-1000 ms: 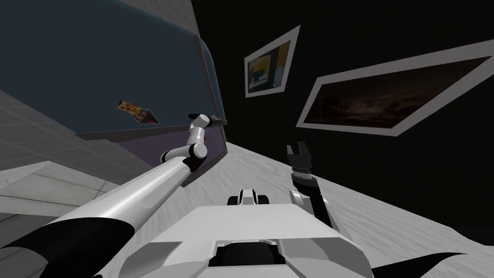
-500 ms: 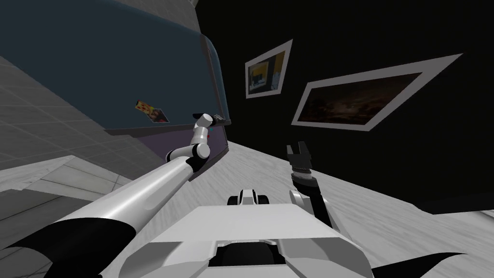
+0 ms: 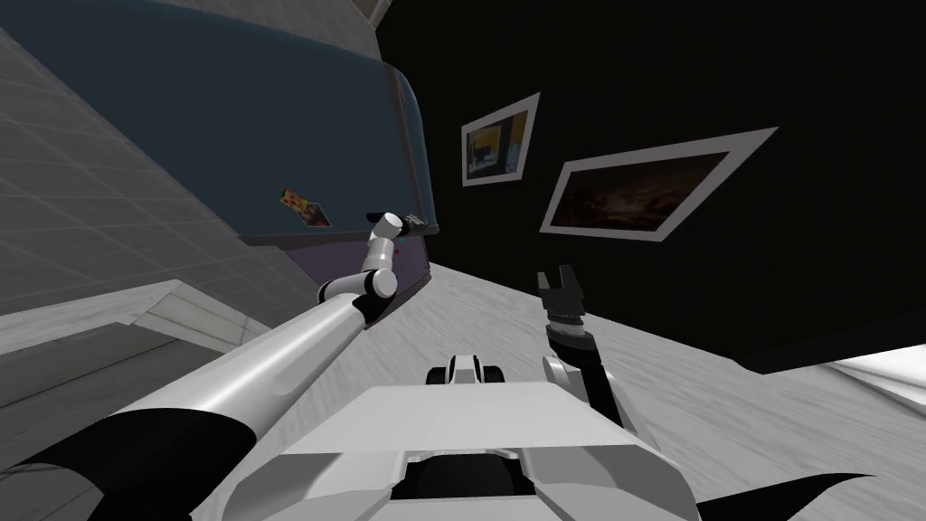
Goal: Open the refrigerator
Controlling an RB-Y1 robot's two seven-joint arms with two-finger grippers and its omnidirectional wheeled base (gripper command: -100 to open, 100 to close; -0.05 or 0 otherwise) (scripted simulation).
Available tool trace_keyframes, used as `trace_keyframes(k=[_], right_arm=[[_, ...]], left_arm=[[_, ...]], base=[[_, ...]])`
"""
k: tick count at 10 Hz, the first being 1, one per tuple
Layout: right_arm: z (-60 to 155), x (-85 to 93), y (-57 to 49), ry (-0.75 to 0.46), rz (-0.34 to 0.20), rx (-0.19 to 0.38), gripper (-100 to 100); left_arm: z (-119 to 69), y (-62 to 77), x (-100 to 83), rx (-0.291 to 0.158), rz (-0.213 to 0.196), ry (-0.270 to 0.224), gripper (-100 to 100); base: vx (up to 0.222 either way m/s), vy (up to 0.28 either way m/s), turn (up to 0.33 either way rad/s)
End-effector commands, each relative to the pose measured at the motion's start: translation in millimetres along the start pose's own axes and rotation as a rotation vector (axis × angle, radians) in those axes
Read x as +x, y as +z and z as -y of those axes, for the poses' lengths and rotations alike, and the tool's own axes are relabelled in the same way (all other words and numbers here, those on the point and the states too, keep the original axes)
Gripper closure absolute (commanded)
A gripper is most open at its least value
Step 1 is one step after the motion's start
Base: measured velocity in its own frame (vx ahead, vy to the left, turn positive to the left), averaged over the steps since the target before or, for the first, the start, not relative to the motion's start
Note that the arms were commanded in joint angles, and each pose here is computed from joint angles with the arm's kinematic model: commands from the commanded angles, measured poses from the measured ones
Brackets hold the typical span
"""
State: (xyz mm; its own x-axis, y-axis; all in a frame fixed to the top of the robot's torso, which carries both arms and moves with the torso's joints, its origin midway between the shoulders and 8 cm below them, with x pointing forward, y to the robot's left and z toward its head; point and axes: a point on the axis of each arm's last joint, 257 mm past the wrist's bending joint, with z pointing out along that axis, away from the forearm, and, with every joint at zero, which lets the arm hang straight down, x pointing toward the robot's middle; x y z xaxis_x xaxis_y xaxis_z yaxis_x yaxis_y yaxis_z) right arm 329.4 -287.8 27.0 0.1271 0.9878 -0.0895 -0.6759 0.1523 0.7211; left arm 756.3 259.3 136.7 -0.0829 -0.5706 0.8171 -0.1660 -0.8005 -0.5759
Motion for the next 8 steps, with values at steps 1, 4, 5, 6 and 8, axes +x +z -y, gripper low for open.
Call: trace_keyframes(k=[1, 4, 5, 6, 8], right_arm=[[0, 0.0, 0.0, 0.0, 0.0, 0.0, 0], [0, 0.0, 0.0, 0.0, 0.0, 0.0, 0], [0, 0.0, 0.0, 0.0, 0.0, 0.0, 0], [0, 0.0, 0.0, 0.0, 0.0, 0.0, 0], [0, 0.0, 0.0, 0.0, 0.0, 0.0, 0]], left_arm=[[-22.3, 4.0, 11.1, -0.042, -0.023, 0.001, 100], [-47.9, 7.1, 28.1, -0.092, -0.056, 0.001, 100], [-47.9, 7.1, 28.1, -0.092, -0.056, 0.001, 100], [-60.7, 8.1, 36.8, -0.117, -0.073, 0.002, 100], [-73.5, 8.7, 45.6, -0.142, -0.091, 0.002, 100]], base=[[-0.216, 0.197, -0.065], [-0.21, 0.15, -0.047], [-0.159, 0.141, -0.035], [-0.237, 0.158, -0.046], [-0.242, 0.169, -0.057]])
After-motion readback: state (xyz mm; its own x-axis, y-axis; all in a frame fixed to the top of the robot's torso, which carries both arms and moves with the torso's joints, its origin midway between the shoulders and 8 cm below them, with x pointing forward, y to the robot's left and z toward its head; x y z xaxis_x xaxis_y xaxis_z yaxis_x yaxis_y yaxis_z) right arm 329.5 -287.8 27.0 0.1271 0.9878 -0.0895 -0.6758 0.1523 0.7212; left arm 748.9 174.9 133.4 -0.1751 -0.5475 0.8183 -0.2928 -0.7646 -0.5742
